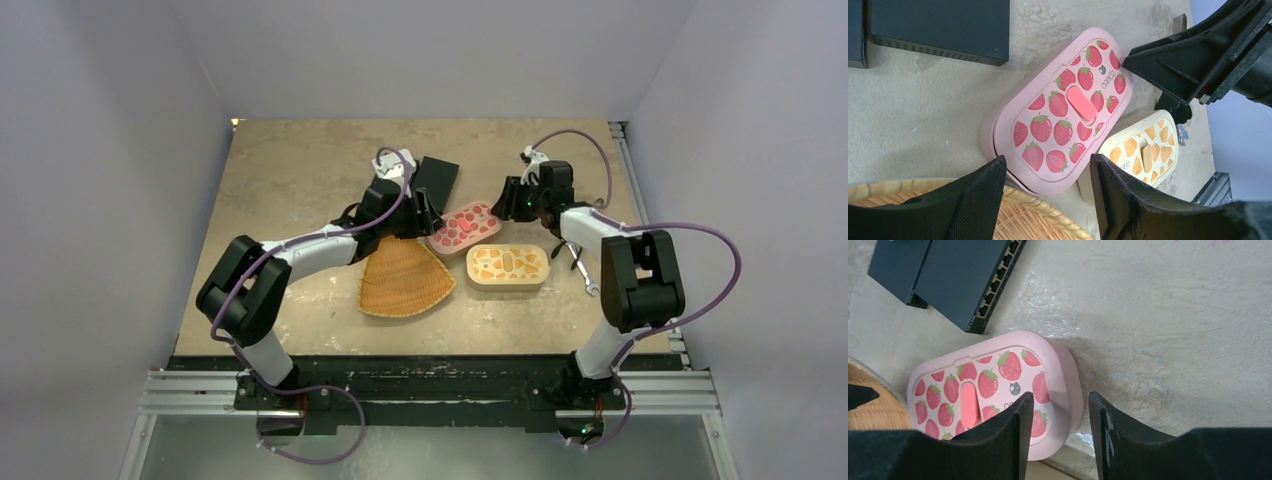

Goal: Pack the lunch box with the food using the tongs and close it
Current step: Adjust the packing box at the center of the board.

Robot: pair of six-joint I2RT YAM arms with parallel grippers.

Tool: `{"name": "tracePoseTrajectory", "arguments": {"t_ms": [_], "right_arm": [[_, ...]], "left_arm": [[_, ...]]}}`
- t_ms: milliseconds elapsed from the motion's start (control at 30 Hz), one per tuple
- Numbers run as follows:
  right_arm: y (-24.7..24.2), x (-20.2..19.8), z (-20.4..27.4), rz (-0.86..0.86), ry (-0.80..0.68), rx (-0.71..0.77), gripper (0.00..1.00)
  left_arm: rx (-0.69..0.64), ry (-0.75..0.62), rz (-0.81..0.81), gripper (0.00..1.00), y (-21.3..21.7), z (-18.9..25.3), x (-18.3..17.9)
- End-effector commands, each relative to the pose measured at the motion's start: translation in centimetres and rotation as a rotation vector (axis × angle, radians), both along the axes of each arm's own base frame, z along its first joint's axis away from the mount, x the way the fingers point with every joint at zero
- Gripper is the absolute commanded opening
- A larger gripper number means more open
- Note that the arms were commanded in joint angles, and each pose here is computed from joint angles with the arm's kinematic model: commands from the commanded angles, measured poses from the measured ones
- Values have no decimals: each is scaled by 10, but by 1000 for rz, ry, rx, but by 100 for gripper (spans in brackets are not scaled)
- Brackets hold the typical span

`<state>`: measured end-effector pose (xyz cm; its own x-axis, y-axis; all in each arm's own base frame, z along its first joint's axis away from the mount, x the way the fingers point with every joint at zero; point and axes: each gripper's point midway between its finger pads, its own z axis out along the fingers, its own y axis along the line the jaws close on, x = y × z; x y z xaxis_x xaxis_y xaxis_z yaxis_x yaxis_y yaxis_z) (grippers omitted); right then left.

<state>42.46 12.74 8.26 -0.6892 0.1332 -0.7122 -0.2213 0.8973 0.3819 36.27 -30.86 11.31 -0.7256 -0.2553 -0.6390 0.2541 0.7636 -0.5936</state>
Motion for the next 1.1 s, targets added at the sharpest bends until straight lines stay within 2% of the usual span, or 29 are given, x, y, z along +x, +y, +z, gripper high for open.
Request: {"name": "tracePoseTrajectory", "arguments": {"t_ms": [0,333,500,733,1067], "right_arm": [[0,13,12,22,-51,-21,46],[0,5,-2,22,1,-21,21],[-1,-4,-18,20,44,-21,14],[-3,-14,-37,8,93,-26,11],[-11,-20,-53,-31,132,-53,11]], "left_arm": [[-19,13,-12,60,-1,3,-6],[12,62,-30,53,0,-17,-12],[56,64,-12,53,8,-24,-12],[82,94,-13,53,10,-41,-14],[24,118,-30,53,-2,-53,-14]]}}
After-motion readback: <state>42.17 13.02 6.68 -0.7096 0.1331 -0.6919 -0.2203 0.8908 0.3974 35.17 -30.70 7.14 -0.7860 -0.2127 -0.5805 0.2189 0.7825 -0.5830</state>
